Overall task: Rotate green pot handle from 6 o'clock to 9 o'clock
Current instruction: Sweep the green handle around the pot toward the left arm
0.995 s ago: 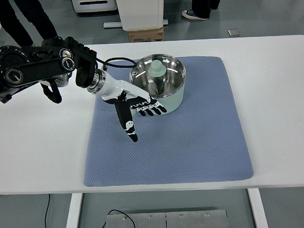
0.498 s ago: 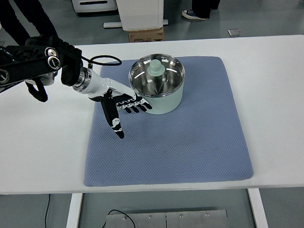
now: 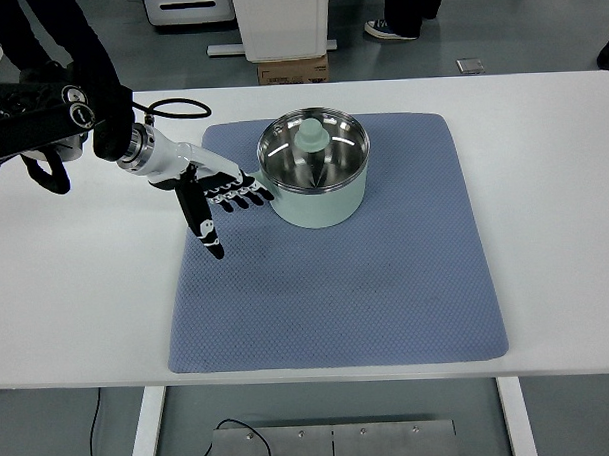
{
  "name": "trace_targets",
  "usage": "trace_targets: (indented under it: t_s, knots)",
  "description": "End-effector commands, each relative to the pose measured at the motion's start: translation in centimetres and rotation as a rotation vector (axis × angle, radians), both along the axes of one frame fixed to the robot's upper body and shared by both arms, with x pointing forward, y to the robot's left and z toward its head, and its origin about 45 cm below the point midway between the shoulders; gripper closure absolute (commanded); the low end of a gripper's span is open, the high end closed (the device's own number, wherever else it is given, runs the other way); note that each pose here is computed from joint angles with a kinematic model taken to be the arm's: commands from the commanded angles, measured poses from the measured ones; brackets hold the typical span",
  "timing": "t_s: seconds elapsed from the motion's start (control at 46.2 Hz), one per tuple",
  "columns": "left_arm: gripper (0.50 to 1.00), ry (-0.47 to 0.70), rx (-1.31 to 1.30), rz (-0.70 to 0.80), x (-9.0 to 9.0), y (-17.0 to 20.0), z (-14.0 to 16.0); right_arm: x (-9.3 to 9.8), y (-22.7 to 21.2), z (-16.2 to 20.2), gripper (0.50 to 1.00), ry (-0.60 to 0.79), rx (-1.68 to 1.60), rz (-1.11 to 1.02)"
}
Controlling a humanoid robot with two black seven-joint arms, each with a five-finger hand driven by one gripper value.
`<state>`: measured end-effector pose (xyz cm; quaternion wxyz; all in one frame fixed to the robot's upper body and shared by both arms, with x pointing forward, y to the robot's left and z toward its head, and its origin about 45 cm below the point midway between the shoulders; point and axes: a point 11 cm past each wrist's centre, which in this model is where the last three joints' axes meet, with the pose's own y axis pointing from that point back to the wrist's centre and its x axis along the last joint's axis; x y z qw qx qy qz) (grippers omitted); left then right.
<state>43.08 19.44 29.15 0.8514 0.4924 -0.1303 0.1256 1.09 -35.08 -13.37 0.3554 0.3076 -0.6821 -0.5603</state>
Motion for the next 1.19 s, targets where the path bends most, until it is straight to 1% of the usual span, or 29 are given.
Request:
trace_targets:
  t_s: [0.0, 0.411, 0.714, 1.017, 1.168]
  knots:
    - [0.500, -0.005, 0.001, 0.015, 0.2, 0.5, 0.1, 0.0, 0.0, 0.0, 0.500, 0.001, 0.000, 0.000]
    - [0.500, -0.027, 0.008, 0.059, 1.0, 2.1, 0.6, 0.0, 0.0, 0.0, 0.500, 0.001, 0.000, 0.000]
    - [0.500, -0.039, 0.018, 0.063, 1.3, 2.4, 0.9, 0.0, 0.0, 0.0, 0.500, 0.000, 0.000, 0.000]
    - [0.500, -0.054, -0.006, 0.019, 1.0, 0.6, 2.5, 0.0, 0.0, 0.0, 0.500, 0.001, 0.000, 0.000]
    - [0.500, -0.048, -0.011, -0.017, 0.3, -0.5, 2.7, 0.0, 0.0, 0.0, 0.500, 0.001, 0.000, 0.000]
